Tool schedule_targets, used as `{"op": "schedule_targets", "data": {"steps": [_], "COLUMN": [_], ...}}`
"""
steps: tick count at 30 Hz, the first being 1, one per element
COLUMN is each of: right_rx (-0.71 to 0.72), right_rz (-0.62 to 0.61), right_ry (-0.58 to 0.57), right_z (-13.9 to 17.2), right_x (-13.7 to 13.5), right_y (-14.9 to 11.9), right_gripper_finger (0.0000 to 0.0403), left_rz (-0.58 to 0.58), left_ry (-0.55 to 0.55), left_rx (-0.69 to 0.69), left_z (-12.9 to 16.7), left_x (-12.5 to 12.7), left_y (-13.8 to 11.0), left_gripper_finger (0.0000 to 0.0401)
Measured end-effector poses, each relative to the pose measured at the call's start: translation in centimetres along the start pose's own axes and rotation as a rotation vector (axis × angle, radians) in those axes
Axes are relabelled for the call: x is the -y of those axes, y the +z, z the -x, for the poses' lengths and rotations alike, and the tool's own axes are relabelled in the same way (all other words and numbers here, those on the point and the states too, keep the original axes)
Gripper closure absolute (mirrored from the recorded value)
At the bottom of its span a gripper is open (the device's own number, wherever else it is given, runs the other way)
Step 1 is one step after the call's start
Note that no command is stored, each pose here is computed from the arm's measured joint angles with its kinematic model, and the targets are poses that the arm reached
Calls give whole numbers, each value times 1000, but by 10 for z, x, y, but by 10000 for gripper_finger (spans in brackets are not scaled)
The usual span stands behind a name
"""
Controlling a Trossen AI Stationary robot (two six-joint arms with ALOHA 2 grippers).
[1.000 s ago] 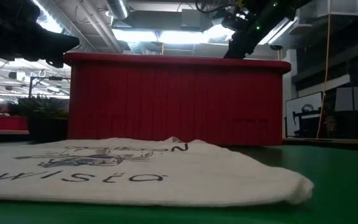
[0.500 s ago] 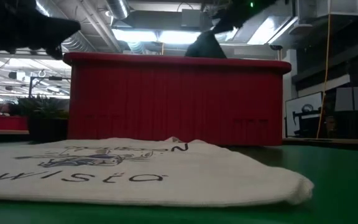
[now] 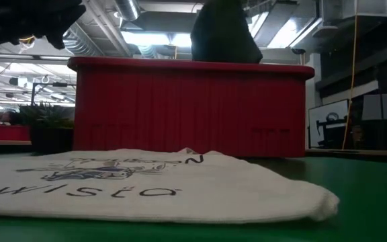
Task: Fold Laundry from Bin
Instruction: Fold the green t-shirt
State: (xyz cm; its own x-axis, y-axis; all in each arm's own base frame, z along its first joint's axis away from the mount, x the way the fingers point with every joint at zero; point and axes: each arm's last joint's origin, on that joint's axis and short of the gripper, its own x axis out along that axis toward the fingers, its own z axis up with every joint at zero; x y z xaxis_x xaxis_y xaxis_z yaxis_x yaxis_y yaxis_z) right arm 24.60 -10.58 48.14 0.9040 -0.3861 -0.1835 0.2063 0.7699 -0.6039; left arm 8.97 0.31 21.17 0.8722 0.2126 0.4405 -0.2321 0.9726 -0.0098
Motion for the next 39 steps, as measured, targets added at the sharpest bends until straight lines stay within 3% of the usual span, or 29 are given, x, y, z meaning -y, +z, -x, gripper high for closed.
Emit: {"op": "schedule_targets", "data": {"steps": [7, 18, 30, 39], "right_rx": [60, 157, 267, 336], "right_rz": [2, 7, 4, 41], "right_ry": [45, -29, -229, -336], "right_z": [14, 38, 48, 47], "right_x": [8, 26, 42, 49], "right_y": [14, 37, 54, 61], "right_gripper_finger": [397, 398, 400, 399], "left_rz": [-30, -38, -202, -210], "left_ry": [58, 54, 87, 178], "left_rx": [72, 42, -47, -186], "left_z": [-9, -33, -123, -186], "left_x": [0, 7, 21, 15], "left_y": [5, 0, 20, -2], "left_gripper_finger": [286, 286, 286, 286]}}
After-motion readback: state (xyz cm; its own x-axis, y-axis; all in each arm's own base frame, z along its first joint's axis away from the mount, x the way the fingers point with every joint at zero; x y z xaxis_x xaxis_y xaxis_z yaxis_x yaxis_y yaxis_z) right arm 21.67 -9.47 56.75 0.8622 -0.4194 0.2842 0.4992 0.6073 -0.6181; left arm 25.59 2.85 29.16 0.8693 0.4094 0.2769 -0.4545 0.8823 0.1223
